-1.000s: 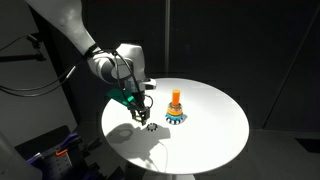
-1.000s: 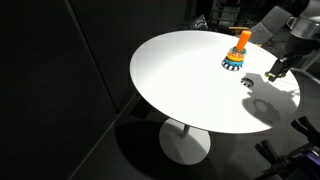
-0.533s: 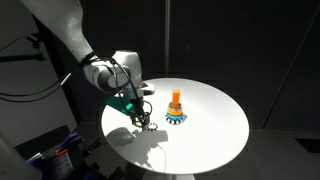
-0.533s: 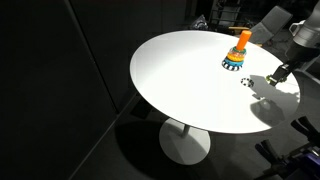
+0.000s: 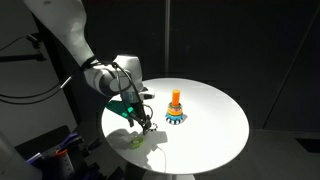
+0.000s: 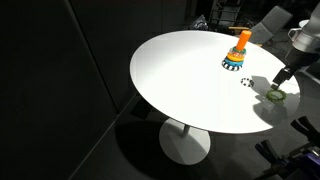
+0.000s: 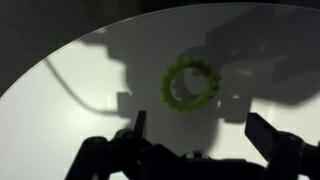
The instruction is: Remove the light green ring from the rings stacking stand and drop it on the table
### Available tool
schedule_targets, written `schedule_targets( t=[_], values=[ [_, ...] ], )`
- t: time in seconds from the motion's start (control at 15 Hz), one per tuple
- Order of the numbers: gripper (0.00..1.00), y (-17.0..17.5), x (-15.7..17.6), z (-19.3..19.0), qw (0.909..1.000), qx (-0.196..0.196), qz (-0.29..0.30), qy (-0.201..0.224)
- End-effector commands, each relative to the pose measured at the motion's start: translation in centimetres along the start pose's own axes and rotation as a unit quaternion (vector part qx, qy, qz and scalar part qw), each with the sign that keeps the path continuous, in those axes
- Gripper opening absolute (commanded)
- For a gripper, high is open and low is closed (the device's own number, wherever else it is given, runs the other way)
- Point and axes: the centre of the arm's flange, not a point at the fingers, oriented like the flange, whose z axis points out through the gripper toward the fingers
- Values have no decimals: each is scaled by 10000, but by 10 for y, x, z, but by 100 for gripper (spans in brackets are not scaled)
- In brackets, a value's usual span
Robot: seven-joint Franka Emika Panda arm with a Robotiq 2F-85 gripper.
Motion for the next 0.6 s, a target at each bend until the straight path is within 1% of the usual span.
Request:
schedule_targets(
  t=[0.0, 0.27, 0.53],
  values=[
    [100, 3, 9, -7, 9991, -81, -24, -412],
    [100, 7, 23, -24, 9963, -78, -66, -856],
    [100, 13, 35, -53, 9925, -64, 29, -1223]
  ],
)
